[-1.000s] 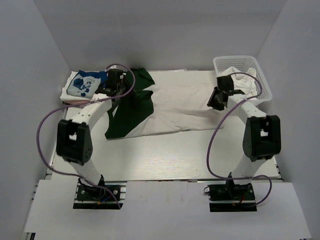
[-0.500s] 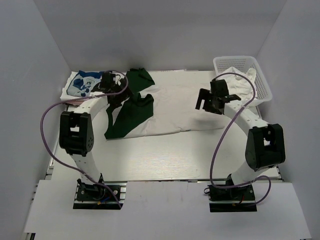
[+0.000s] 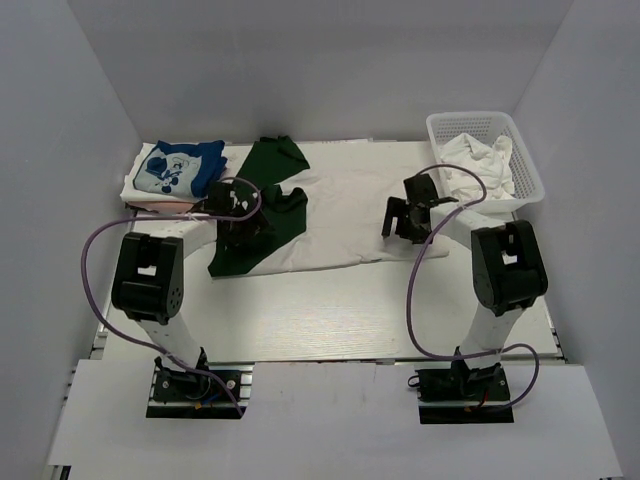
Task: Fold and stack the t-shirts
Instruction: Fold the flattened tshirt in 1/3 of the way
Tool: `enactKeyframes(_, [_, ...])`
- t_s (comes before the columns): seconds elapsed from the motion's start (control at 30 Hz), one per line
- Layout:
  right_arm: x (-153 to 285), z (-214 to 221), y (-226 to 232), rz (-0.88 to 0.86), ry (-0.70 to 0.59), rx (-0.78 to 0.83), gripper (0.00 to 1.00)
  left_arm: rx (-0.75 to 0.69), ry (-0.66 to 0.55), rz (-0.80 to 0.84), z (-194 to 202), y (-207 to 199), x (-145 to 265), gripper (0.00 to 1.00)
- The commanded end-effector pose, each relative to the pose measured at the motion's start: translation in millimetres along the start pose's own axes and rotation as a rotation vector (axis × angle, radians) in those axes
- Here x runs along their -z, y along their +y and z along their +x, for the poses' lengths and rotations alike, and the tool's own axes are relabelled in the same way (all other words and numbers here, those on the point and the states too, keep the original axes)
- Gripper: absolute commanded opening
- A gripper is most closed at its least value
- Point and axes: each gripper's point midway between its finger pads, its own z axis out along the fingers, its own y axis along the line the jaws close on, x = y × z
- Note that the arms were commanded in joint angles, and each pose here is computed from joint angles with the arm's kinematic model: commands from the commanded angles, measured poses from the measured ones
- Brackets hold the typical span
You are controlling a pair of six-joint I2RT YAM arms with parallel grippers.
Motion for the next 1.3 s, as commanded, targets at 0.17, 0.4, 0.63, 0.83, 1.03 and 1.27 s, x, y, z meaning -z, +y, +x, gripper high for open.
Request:
enactKeyframes(0.17, [36.8, 128.8, -32.3, 0.059, 0.182, -0.107, 0.91, 0.084, 0.235, -0.205, 126.8, 91.0, 41.9, 1.0])
enactKeyframes(0.4, [102.7, 174.3, -28.5, -0.038, 0.124, -0.065, 0.91, 0.163, 0.178, -0.218, 165.7, 108.2, 114.7, 1.0])
enactKeyframes(0.63, [135.2, 113.7, 18.9, -0.26, -0.124, 0.014, 0.91, 0.103, 0.053, 0.115, 122.5, 30.8, 134.0, 1.0])
enactKeyframes(0.83, [109.1, 108.7, 40.0, -0.305, -0.069, 0.025, 0.91, 0.021, 0.06, 0.194, 97.6, -5.4, 109.3, 1.0])
enactKeyframes(1.03, [96.0, 110.0, 44.4, -0.31, -0.041, 0.019, 0.91, -0.005, 0.052, 0.206, 71.1, -32.8, 67.3, 1.0])
enactKeyframes(1.27, [94.4, 89.7, 32.6, -0.213, -0.103, 0.013, 0.91, -0.003, -0.146, 0.139, -28.7, -65.7, 25.4, 1.0])
